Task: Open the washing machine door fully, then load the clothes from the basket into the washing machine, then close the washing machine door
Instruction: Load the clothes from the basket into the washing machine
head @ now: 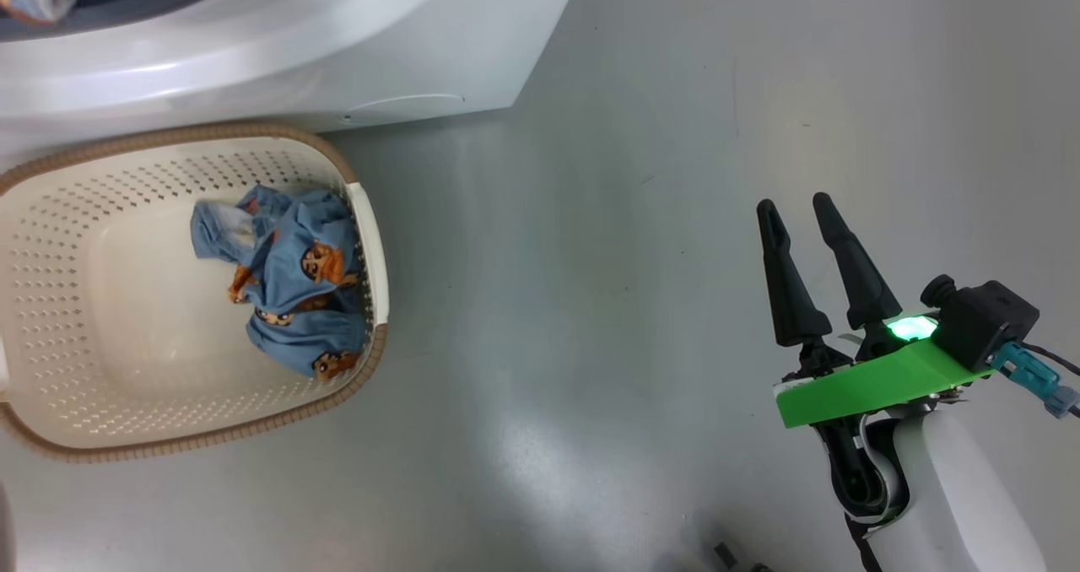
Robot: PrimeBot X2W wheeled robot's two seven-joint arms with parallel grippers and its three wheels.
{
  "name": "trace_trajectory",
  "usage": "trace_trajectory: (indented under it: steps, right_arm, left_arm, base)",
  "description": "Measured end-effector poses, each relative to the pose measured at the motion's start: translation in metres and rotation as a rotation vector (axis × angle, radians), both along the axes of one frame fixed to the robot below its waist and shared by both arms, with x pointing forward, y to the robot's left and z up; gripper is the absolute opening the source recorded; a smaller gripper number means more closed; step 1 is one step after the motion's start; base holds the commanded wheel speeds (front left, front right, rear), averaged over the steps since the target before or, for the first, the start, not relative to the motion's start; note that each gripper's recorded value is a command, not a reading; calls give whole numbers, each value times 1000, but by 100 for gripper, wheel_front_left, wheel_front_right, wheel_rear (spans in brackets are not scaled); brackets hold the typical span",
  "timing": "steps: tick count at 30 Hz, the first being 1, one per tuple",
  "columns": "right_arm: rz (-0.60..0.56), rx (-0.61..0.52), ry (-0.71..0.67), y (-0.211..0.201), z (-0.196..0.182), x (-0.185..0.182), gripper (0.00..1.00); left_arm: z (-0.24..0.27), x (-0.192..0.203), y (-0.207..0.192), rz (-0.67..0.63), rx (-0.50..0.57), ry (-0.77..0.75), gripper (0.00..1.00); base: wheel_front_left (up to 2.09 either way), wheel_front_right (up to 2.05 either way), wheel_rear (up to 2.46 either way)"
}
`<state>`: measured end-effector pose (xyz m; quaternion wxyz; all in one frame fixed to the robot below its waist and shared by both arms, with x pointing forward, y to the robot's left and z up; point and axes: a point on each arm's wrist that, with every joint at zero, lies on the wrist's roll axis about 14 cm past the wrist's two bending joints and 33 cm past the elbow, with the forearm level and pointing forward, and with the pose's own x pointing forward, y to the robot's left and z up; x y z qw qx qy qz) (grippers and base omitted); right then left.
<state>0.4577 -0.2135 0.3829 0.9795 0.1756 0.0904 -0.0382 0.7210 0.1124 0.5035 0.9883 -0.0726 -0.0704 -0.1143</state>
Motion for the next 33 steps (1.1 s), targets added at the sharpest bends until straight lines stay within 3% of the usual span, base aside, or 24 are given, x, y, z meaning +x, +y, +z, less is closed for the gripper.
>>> trace_trajectory:
  steps: [20,33]
  right_arm:
    - [20,3,-29,5,8,7,100]
    - [53,8,-56,14,12,19,100]
  left_arm:
    - [-49,-41,-4,-13,-4,119,100]
    - [-101,-110,20,33,12,227,100]
  base:
    - [0,0,0]
    - [0,0,0]
